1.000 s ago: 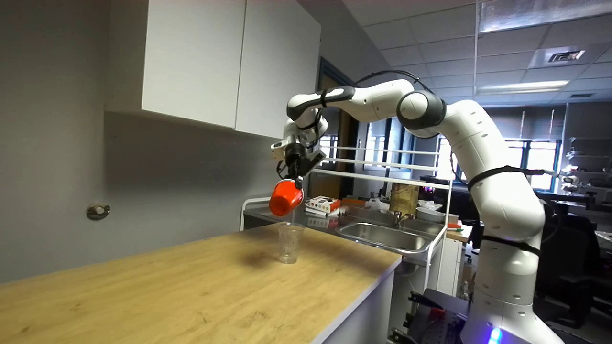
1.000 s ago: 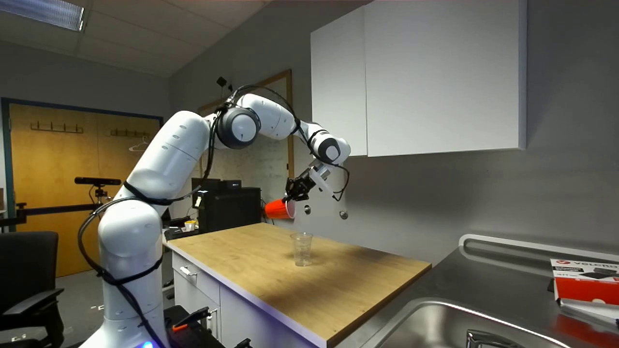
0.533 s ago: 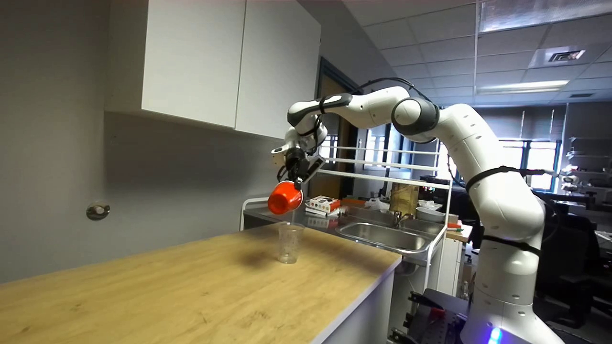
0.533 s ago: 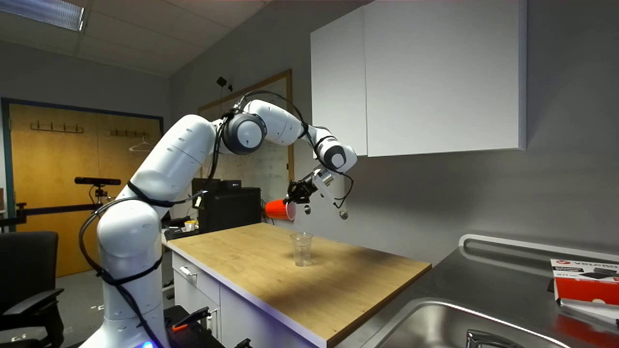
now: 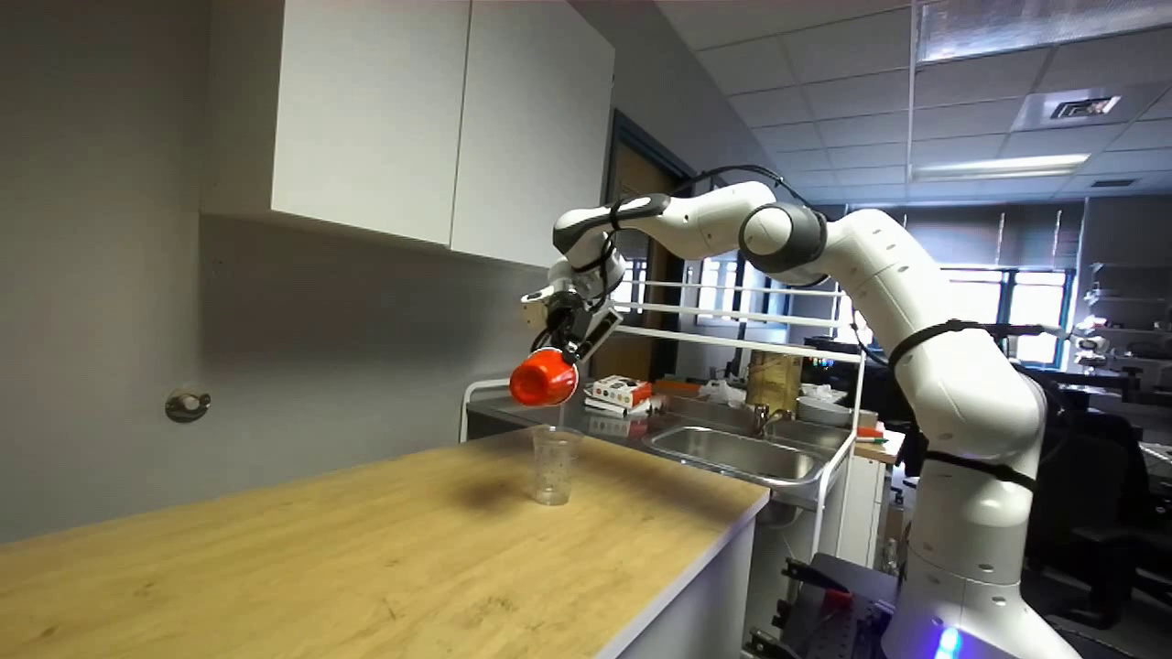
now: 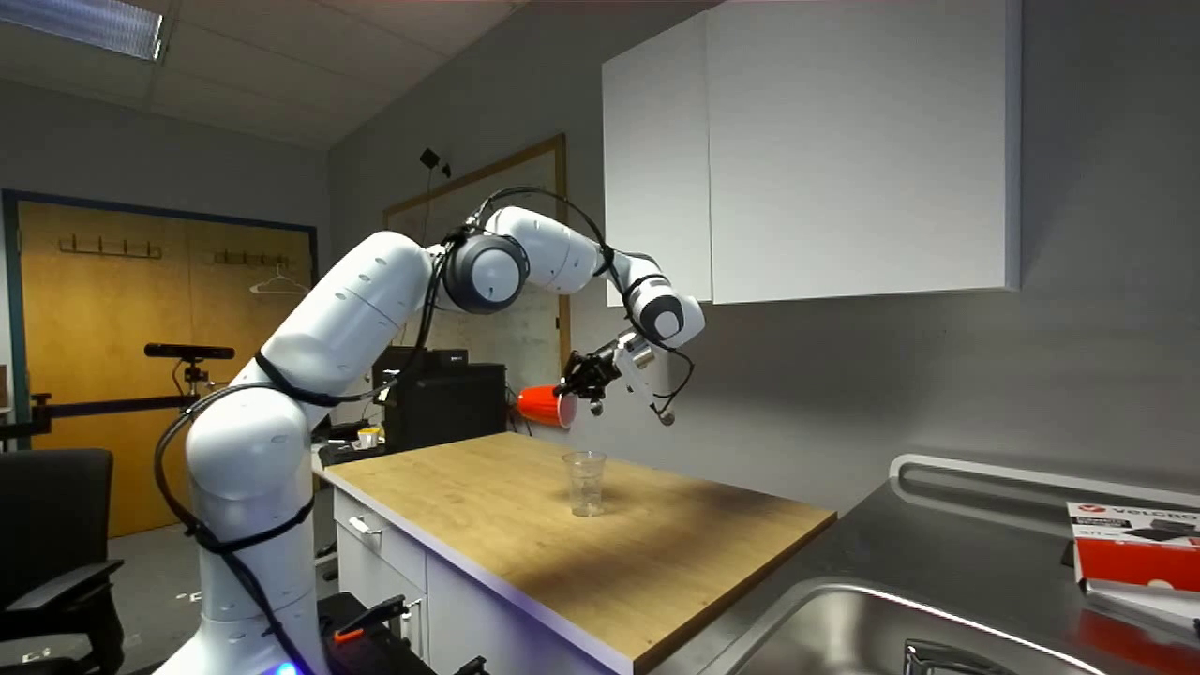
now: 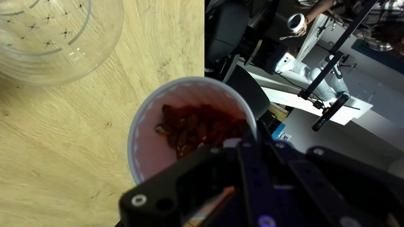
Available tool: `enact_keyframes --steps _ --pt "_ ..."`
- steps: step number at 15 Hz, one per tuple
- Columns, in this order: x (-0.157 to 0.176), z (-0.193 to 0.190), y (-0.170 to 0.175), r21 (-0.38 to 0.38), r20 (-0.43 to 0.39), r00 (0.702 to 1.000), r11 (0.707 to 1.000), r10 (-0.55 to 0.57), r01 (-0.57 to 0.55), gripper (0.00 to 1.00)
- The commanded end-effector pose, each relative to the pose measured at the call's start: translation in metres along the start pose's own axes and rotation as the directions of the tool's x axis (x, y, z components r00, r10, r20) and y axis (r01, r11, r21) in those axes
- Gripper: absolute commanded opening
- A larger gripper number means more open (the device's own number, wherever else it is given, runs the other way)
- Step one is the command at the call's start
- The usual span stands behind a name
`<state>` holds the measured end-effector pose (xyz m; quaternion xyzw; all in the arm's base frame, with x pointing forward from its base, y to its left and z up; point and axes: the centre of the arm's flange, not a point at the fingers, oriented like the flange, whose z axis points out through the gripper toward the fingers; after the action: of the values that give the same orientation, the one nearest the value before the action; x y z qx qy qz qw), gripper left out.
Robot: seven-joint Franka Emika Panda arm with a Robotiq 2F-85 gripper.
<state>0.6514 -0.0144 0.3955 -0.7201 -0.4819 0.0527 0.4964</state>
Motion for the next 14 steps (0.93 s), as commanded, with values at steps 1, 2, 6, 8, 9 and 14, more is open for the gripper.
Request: enact_keyframes --steps 1,2,6,8,9,14 --pt "0.006 -0.017 0.007 0.028 -0.029 0.999 0.999 -0.022 0.023 0.04" --pt "0.005 -0.018 0.008 0.036 -0.034 0.999 0.999 -0.024 0.025 0.04" --pt "0.001 -0.019 0.017 0.066 -0.049 0.998 0.997 -0.031 0.034 0.04" --pt "-0.002 -0.020 0.021 0.082 -0.058 0.998 0.996 -0.033 0.038 0.04" --pt "-0.004 -0.021 0.024 0.088 -0.064 0.997 0.995 -0.035 0.041 0.04" --pt "-0.016 -0.023 0.035 0.126 -0.089 0.995 0.991 -0.041 0.052 0.04"
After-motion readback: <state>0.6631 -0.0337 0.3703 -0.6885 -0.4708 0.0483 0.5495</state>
